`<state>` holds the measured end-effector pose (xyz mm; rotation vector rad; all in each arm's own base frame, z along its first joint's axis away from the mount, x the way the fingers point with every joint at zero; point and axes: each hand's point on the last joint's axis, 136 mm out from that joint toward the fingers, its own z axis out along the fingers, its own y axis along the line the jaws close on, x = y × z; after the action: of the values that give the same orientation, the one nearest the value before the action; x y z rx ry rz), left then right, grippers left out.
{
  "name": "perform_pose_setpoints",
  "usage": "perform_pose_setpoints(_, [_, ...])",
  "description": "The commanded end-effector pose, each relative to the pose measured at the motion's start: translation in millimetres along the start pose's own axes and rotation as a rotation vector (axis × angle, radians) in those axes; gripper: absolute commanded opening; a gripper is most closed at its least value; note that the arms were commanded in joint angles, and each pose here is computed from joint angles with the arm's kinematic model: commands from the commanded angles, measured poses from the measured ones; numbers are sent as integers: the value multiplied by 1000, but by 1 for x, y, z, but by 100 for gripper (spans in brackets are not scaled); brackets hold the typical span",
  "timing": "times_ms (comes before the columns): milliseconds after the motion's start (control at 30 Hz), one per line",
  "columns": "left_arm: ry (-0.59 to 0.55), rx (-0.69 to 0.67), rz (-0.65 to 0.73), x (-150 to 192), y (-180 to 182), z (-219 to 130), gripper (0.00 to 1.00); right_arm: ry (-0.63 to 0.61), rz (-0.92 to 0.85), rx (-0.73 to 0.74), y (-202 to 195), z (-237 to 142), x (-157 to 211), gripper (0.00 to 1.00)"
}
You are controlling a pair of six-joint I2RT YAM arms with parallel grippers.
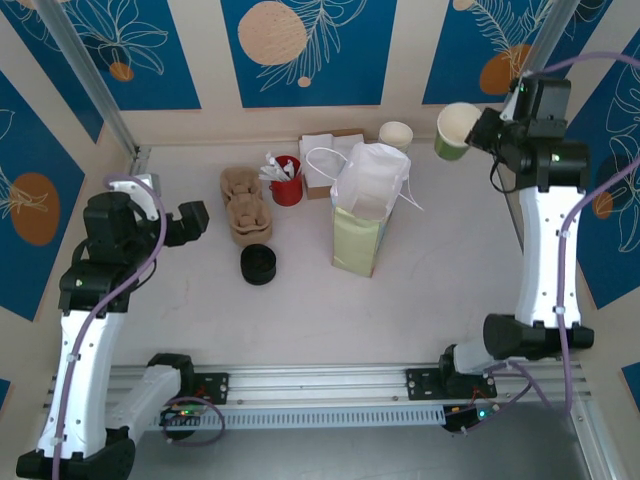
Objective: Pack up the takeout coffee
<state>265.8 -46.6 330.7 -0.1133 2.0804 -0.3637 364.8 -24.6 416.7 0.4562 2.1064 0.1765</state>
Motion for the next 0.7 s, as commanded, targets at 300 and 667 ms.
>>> perform_pose_setpoints(300, [132,120,-57,61,-35,41,97,157,218,170,-80,-13,134,0])
perform_pose_setpoints(667, [210,128,-93,103,-41,60,99,263,145,46,-61,-17,242,0])
